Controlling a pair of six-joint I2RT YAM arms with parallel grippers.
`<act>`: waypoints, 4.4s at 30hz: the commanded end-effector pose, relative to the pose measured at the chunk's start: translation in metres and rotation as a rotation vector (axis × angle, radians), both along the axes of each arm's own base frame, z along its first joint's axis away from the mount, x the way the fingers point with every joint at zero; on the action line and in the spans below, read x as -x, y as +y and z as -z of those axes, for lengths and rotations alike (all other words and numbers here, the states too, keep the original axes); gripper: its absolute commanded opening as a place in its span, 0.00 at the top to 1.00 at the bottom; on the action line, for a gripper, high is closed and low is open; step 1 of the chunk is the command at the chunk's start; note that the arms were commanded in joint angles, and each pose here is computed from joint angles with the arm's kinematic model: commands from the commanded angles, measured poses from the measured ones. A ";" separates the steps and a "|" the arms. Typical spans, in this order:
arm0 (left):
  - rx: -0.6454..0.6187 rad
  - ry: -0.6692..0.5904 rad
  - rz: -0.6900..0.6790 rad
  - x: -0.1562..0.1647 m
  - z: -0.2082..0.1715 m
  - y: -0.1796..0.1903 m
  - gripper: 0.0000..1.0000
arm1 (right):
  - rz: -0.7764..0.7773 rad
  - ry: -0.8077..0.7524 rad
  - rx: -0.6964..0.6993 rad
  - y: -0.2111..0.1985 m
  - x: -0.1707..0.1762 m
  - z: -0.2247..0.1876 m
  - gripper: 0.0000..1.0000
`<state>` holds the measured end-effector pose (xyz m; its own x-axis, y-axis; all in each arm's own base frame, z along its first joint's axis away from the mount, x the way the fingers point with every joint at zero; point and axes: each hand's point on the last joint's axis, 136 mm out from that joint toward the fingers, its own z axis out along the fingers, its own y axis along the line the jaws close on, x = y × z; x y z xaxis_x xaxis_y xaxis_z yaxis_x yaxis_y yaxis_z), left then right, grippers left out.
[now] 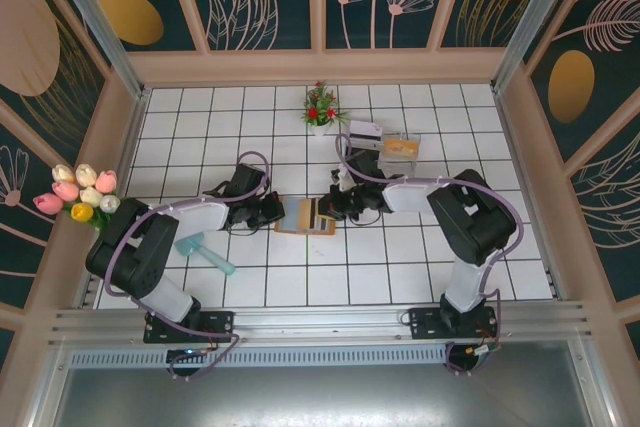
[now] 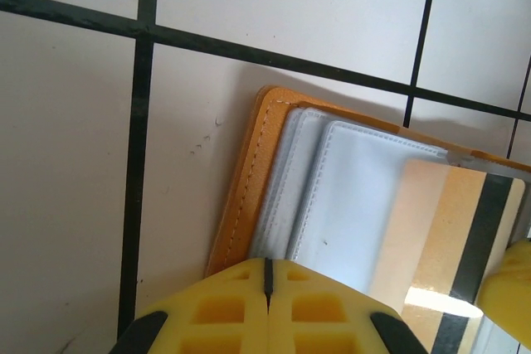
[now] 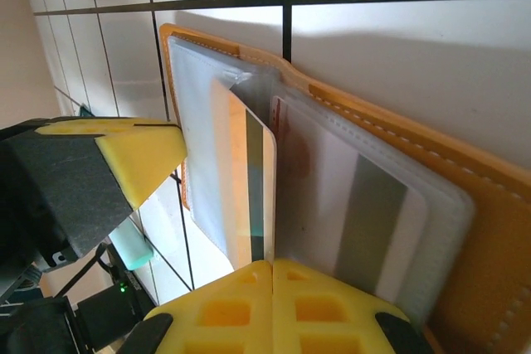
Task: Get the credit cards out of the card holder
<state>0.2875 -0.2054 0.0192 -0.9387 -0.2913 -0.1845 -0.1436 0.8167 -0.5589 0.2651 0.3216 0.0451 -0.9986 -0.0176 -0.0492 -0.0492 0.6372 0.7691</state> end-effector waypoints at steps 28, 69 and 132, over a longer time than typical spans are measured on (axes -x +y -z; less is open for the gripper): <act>0.251 -0.113 -0.005 -0.010 -0.074 -0.029 0.45 | -0.040 -0.082 -0.141 -0.020 0.009 -0.047 1.00; 0.863 -0.331 0.261 -0.018 -0.221 -0.082 0.98 | -0.143 -0.222 -0.593 -0.014 -0.001 -0.175 0.96; 0.109 -0.382 -0.154 -0.070 -0.165 0.022 0.02 | -0.198 -0.982 0.353 -0.113 -0.146 -0.200 1.00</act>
<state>0.3568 -0.1965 0.1835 -0.7671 -0.4902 -0.4139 -0.0250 0.6675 -0.7442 0.4047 0.2298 0.2655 -0.5728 -0.1044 -0.8130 -0.6139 0.7119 0.3411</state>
